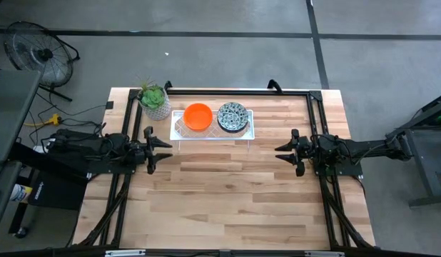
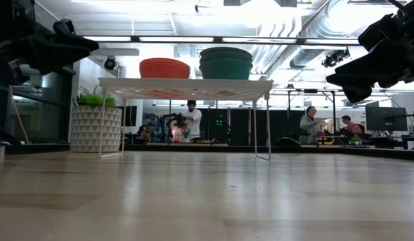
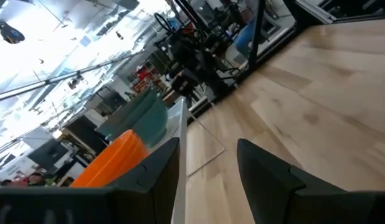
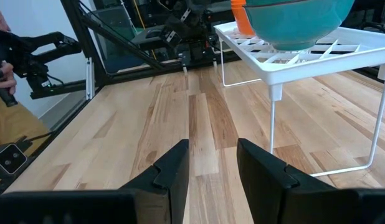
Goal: Pick & Place Mini bowls
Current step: Return to Home Position
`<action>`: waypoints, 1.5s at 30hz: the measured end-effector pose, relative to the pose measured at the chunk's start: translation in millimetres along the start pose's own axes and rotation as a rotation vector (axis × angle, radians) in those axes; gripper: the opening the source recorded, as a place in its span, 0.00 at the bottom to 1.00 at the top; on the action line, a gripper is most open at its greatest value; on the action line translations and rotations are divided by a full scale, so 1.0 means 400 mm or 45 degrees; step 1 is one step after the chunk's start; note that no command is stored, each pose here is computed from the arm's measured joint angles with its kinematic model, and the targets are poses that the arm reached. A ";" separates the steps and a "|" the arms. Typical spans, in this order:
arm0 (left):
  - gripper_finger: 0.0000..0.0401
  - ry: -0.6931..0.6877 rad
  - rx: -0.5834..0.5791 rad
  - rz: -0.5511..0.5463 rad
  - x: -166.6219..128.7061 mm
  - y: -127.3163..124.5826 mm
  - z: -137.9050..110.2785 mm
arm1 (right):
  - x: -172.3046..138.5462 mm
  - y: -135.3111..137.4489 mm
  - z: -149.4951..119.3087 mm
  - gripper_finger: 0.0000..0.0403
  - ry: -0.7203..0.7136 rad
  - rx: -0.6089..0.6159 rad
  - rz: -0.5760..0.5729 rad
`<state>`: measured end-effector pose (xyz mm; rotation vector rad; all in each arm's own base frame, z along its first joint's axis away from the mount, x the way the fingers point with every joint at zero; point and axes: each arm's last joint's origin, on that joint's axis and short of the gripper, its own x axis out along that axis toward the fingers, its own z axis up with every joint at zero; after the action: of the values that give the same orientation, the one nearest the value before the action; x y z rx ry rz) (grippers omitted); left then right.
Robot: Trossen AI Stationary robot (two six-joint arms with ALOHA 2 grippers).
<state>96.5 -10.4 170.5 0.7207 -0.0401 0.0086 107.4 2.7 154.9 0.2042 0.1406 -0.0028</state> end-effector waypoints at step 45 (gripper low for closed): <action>0.39 -0.072 -0.060 -0.165 0.001 -0.014 0.000 | 0.000 0.000 0.000 0.30 0.000 0.000 0.001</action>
<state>96.9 -14.5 166.8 0.6751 -0.0473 -0.1363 107.4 2.8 155.0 0.2043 0.1406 -0.0020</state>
